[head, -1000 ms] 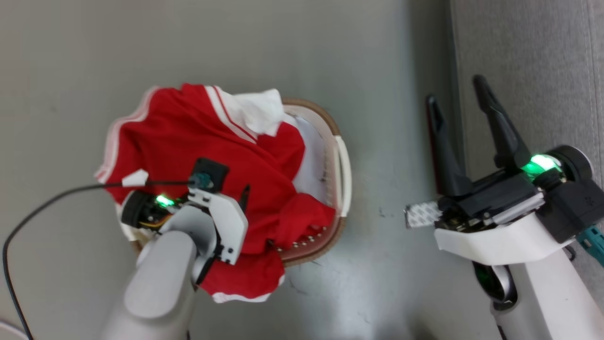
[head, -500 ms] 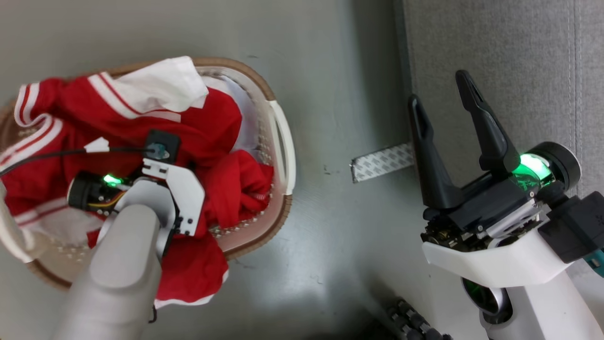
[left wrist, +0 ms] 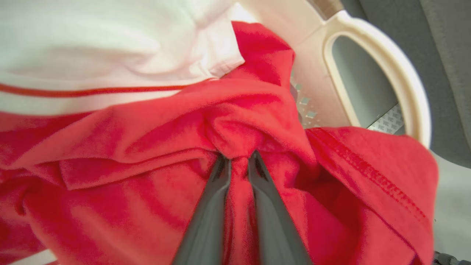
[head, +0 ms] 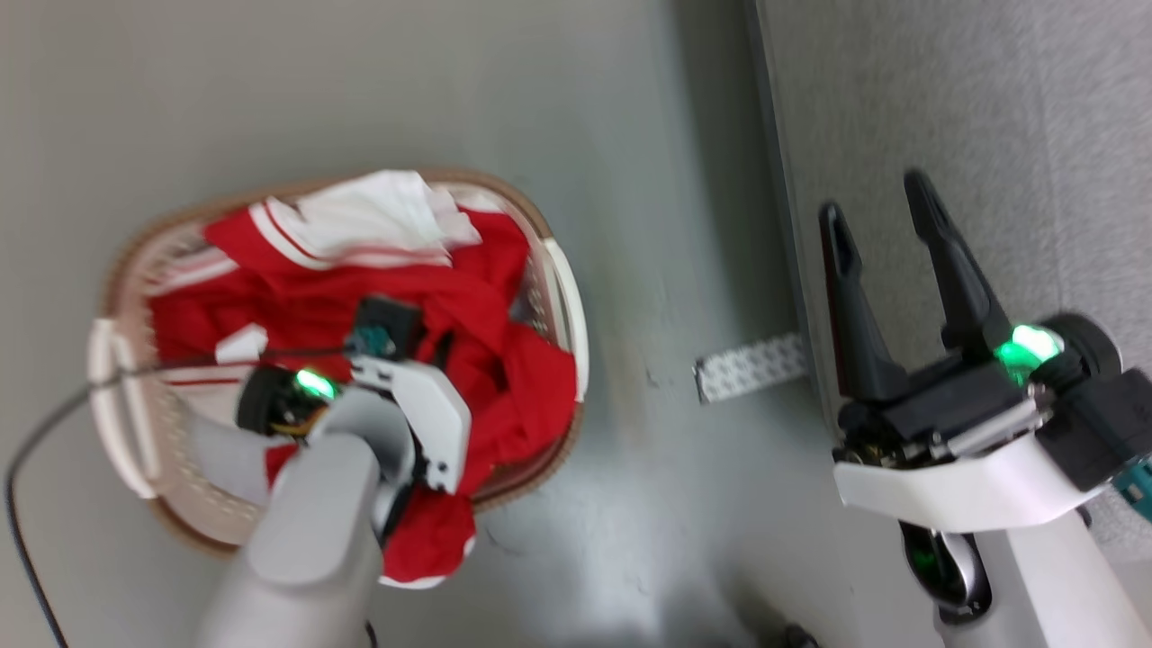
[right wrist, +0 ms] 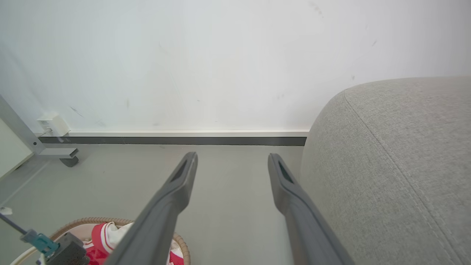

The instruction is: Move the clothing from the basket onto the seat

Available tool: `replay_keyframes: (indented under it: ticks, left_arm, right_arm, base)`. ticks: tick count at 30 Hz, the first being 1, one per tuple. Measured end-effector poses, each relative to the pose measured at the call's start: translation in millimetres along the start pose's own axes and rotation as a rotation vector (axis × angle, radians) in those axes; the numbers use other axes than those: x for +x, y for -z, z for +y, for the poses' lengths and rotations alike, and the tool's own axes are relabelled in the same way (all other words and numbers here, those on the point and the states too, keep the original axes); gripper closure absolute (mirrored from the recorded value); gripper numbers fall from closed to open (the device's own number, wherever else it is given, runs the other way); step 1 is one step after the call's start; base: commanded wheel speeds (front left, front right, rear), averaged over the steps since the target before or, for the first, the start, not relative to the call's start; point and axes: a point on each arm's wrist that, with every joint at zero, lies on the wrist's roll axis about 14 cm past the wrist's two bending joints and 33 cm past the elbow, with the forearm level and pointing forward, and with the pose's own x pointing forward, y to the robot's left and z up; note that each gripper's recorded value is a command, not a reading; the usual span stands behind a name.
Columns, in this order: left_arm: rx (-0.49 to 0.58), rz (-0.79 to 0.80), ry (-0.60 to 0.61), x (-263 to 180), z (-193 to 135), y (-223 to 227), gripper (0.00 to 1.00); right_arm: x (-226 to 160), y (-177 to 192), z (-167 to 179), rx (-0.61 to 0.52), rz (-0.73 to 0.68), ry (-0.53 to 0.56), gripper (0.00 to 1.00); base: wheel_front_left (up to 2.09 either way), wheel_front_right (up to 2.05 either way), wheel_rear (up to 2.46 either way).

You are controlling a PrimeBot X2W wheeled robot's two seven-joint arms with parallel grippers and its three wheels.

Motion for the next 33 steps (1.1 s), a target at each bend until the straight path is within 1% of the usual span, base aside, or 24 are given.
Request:
replay_keyframes:
  ticks: [8, 16, 22, 26, 33]
  left_arm:
    - [-0.012, -0.144, -0.034, -63.3, -12.0, -39.7, 1.0]
    - [-0.007, -0.308, -0.094, -137.1, -22.4, -82.0, 1.0]
    - [0.014, -0.437, -0.13, -189.0, -35.0, -113.1, 1.0]
    - [0.028, -0.534, -0.158, -223.9, -43.2, -135.2, 1.0]
    - [0.056, -0.685, -0.215, -286.3, -53.1, -161.6, 1.0]
  right_arm:
    - [-35.6, -26.1, 2.6, 0.02, -0.028, 0.033, 0.0]
    - [-70.4, -60.5, 21.4, 0.045, -0.099, 0.002, 0.0]
    - [-95.5, -78.5, 33.2, 0.049, -0.14, -0.029, 0.0]
    - [-113.4, -83.7, 39.0, 0.058, -0.154, -0.042, 0.0]
    - [-147.5, -77.1, 50.9, 0.061, -0.139, -0.075, 0.0]
  base:
    - [0.0, 0.0, 0.0]
    - [0.0, 0.0, 0.0]
    - [0.0, 0.0, 0.0]
    - [0.0, 0.0, 0.0]
    - [0.0, 0.0, 0.0]
